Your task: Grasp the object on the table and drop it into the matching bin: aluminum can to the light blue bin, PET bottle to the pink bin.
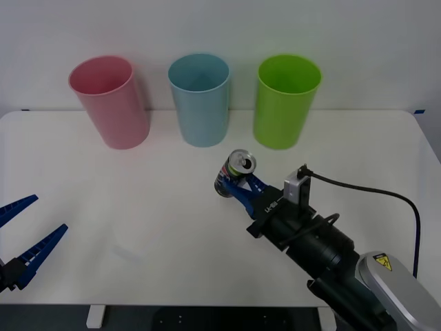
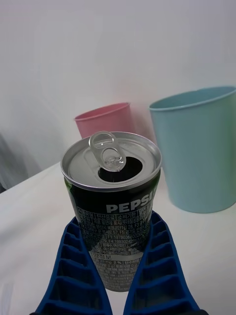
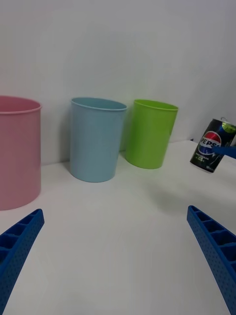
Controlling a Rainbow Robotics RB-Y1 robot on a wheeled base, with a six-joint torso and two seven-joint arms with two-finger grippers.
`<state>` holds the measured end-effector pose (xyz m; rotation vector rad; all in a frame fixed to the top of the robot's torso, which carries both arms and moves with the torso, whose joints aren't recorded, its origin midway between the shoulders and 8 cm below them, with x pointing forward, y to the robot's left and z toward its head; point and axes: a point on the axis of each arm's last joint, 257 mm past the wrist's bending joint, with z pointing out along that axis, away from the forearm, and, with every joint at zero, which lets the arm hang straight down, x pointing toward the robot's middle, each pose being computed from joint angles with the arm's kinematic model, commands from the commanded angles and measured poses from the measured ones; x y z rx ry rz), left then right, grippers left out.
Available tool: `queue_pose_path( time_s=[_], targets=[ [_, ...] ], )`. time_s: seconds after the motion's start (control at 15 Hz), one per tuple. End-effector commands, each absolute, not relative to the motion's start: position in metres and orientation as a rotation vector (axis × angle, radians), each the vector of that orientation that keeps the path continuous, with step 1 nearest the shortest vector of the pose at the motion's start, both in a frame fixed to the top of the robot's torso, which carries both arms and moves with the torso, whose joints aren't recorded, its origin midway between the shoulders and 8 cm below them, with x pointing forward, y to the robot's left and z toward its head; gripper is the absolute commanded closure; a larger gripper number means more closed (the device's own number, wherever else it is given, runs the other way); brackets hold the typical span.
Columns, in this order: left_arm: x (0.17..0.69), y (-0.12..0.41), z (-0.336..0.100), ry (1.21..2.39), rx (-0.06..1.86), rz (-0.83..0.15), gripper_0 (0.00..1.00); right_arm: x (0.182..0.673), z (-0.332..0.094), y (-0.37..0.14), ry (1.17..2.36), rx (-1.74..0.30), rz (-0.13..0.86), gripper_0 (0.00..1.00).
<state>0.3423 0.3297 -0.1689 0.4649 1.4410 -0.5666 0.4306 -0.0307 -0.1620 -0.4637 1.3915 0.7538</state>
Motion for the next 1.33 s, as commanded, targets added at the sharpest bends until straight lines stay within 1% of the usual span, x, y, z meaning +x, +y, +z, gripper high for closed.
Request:
queue_pose_path(
  time_s=[0.07,0.47,0.73,0.93,1.27,1.33],
  targets=[
    [0.342,0.330,-0.169,1.441,0.465,-0.567,0.00,0.427,-0.130,-0.042,1.360,-0.443,0.802,1.00],
    [0.342,0.330,-0.169,1.441,0.465,-0.567,0.00,0.430,-0.068,-0.056,1.282,-0.464,0.872,1.00],
    [0.342,0.330,-0.169,1.441,0.465,-0.567,0.00,0.440,-0.039,-0.058,1.262,-0.500,0.895,1.00],
    [0.342,0.330,-0.169,1.441,0.465,-0.567,0.00,0.456,-0.034,-0.054,1.250,-0.559,0.836,1.00],
    [0.342,0.330,-0.169,1.441,0.465,-0.567,0.00,0.497,-0.030,-0.025,1.242,-0.581,0.803,1.00],
    [0.342,0.330,-0.169,1.441,0.465,-0.567,0.00,0.512,-0.030,-0.018,1.248,-0.584,0.786,1.00]
  ],
)
